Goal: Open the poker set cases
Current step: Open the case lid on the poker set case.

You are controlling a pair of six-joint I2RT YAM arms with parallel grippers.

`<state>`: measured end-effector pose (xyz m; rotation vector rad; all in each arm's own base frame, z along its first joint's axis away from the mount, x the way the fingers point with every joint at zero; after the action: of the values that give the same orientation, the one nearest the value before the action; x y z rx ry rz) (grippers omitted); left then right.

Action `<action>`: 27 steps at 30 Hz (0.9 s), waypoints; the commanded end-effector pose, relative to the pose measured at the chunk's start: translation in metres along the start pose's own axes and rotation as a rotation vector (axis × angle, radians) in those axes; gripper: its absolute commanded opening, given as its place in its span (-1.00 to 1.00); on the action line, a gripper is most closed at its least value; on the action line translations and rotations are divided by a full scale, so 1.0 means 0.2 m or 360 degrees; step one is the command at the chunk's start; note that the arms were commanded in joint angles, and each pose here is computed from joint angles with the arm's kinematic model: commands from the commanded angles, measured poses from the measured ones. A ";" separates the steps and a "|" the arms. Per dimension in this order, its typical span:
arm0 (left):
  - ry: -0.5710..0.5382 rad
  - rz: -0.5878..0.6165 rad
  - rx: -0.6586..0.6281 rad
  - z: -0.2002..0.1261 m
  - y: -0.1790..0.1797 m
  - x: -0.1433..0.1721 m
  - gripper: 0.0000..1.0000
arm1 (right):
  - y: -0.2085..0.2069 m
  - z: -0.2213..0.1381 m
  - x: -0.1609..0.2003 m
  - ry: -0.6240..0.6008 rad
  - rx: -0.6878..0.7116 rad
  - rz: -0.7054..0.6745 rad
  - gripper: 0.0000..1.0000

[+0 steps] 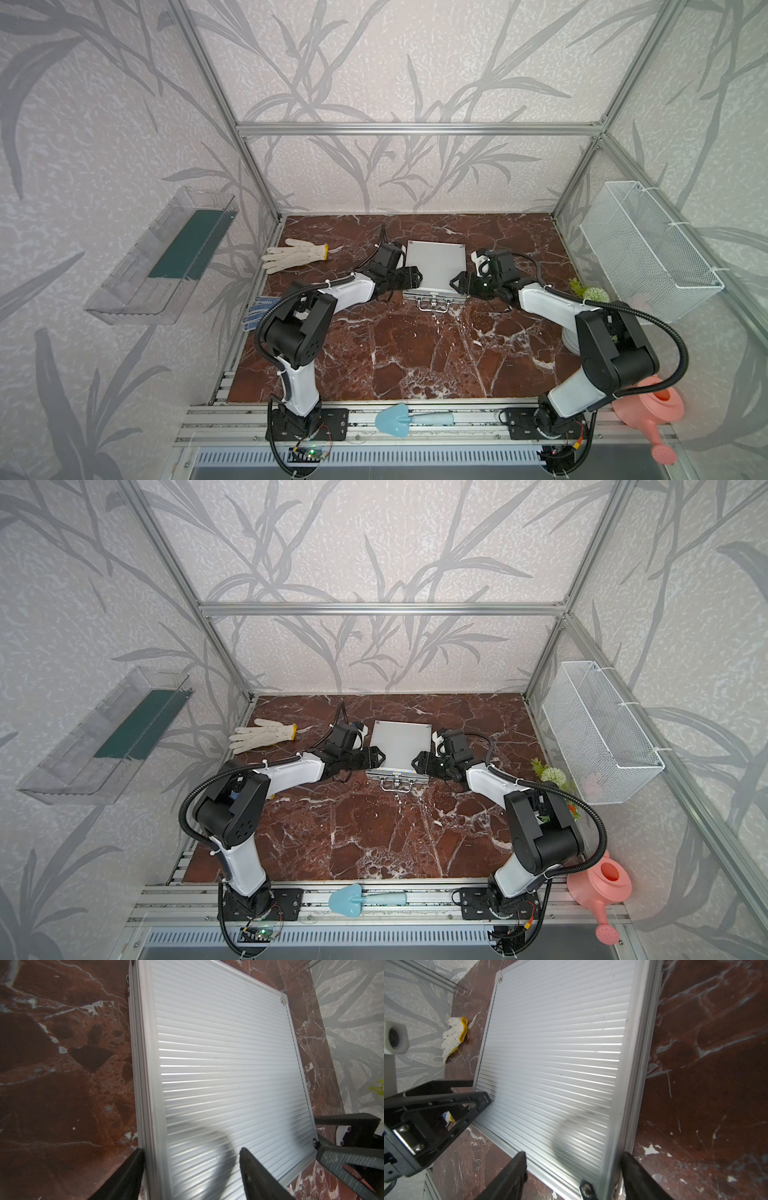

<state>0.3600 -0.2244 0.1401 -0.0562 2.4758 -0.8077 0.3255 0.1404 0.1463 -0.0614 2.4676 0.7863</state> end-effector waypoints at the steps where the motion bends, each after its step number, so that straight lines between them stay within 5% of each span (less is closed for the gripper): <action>1: -0.0059 0.0077 0.0210 -0.06 -0.17 -0.07 0.45 | 0.03 -0.02 0.03 0.0018 -0.0064 -0.0003 0.45; 18: -0.0115 0.0118 0.0255 -0.15 -0.25 -0.14 0.44 | -0.01 -0.08 0.10 0.0053 -0.0072 0.0063 0.53; 27: -0.0099 0.0098 0.0272 -0.11 -0.25 -0.14 0.45 | 0.06 -0.10 -0.02 -0.0063 -0.0146 0.0045 0.49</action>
<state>0.3631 -0.2326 0.1678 -0.0154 2.4251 -0.8661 0.3057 0.1312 0.1436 -0.0078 2.4967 0.8339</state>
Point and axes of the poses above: each gripper's point midway between its finger pads, its own z axis out along the fingers, its own y axis along the line the jaws close on, x = y × z, the point moved 9 cm from there along -z, back along the fingers, and after that the axes turned 6 degrees about -z, right-handed, at the moved point
